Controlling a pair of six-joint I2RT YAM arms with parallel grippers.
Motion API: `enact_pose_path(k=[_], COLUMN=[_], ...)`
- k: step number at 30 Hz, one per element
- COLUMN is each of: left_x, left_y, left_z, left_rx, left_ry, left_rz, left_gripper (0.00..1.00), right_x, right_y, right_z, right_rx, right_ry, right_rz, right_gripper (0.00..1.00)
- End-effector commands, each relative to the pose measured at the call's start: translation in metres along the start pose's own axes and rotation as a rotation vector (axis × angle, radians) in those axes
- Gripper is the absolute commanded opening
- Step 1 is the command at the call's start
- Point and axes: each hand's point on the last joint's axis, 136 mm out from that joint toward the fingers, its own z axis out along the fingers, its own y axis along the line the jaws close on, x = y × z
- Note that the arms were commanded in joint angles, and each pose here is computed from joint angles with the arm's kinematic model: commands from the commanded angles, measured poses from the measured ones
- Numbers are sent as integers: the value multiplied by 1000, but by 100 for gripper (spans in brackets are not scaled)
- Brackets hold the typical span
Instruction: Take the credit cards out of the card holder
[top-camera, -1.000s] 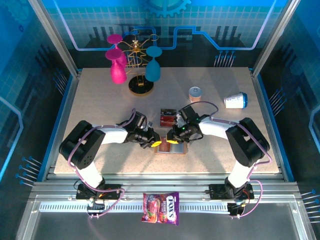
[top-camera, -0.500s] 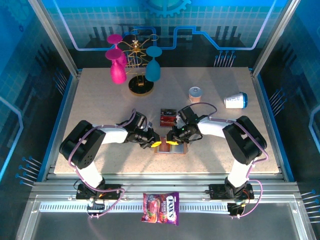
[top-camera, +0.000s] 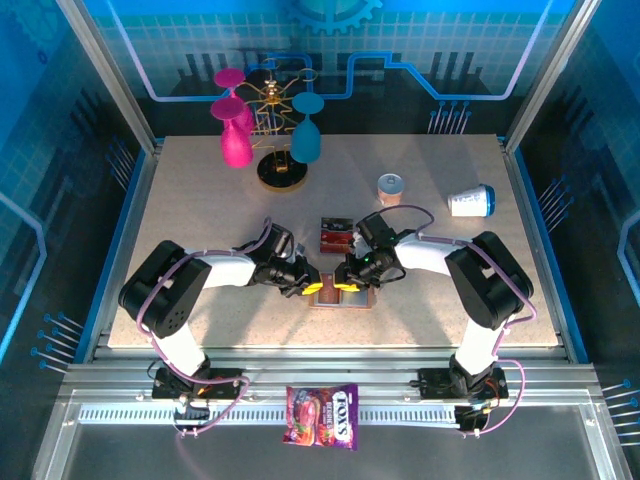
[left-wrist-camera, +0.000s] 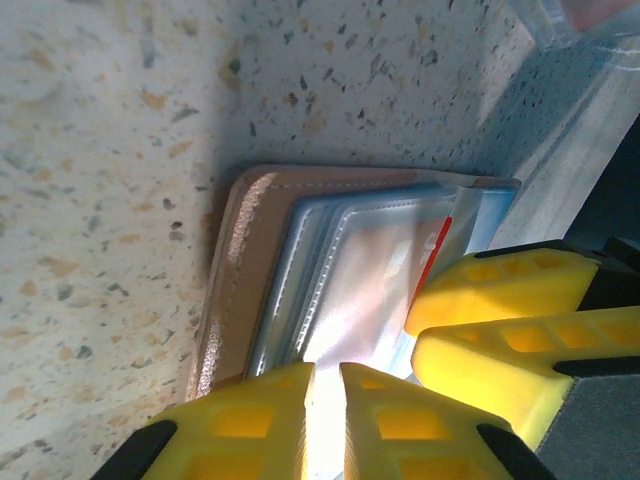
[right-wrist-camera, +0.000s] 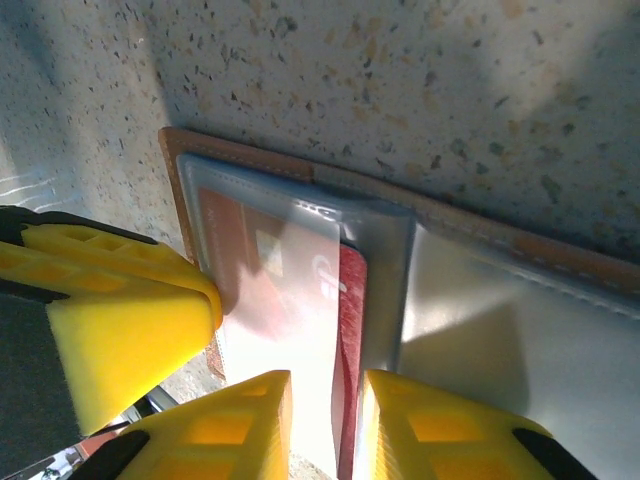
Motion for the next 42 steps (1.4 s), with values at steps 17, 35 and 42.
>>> enact_pose_path(k=[17, 35, 42], left_x=[3, 4, 4], left_y=[5, 6, 7], left_z=[0, -1, -1], left_rx=[-15, -18, -19], left_ry=[29, 27, 28], left_rz=[-26, -26, -27], left_gripper=[16, 16, 16], right_x=[2, 8, 7], right_y=[17, -3, -3], right_z=[-1, 11, 6], right_rx=[-48, 7, 34], right_ry=[11, 42, 32], right_rz=[-24, 5, -8], right_gripper=[20, 28, 32])
